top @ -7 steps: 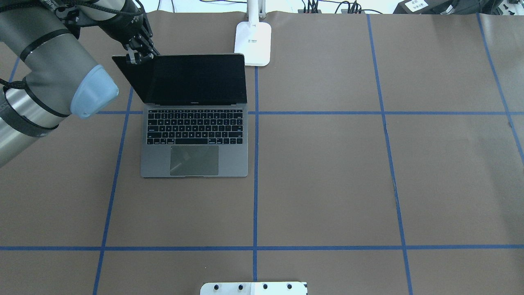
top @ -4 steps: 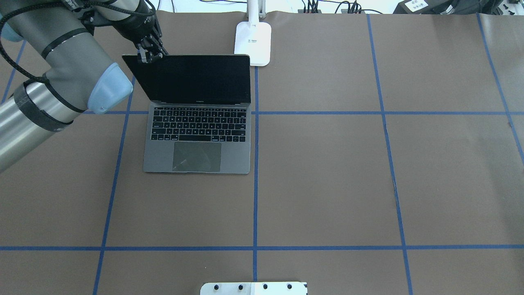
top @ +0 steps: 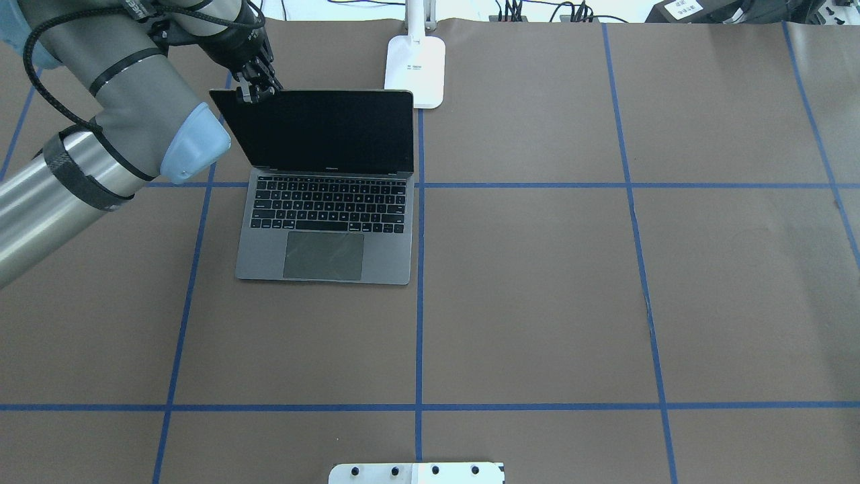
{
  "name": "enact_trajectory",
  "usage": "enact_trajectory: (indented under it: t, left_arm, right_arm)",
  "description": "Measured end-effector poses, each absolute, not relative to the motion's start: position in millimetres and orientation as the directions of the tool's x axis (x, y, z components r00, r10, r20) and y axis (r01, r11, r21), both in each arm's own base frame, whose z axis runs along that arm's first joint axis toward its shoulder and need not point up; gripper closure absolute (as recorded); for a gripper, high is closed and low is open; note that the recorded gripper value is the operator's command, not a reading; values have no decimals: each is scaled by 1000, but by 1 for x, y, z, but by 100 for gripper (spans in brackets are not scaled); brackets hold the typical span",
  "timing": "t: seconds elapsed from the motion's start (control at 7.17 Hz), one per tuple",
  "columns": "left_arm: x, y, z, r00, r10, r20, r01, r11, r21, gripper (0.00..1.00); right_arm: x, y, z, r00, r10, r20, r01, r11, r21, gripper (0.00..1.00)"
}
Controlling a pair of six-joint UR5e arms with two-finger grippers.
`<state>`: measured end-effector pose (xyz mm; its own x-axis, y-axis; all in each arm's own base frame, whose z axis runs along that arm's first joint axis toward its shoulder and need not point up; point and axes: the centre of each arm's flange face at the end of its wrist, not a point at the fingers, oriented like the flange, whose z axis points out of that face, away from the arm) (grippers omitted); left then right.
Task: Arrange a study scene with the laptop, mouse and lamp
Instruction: 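Set the laptop down and open the left gripper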
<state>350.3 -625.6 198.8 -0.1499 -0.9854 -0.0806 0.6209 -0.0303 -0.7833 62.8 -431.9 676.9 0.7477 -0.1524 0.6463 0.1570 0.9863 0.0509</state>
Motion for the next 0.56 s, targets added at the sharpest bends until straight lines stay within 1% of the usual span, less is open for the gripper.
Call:
enact_trajectory:
  t: [0.14,0.28,0.56]
  left_arm:
    - [352,-628,202,-154,-985,-77,618,-36,-785,44]
    - [353,-629,204,-153,-985,-78,617,-34,-786,1]
    - [353,-628,205,-147,-985,-94,615,-17,-789,0]
  right_arm:
    - [63,-432,677,748,-152,646,157,986,51,0]
    - [63,-432,677,748,-152,646,157,986,51,0]
    - [62,-432,677,748,-153,646,158,986,50,0]
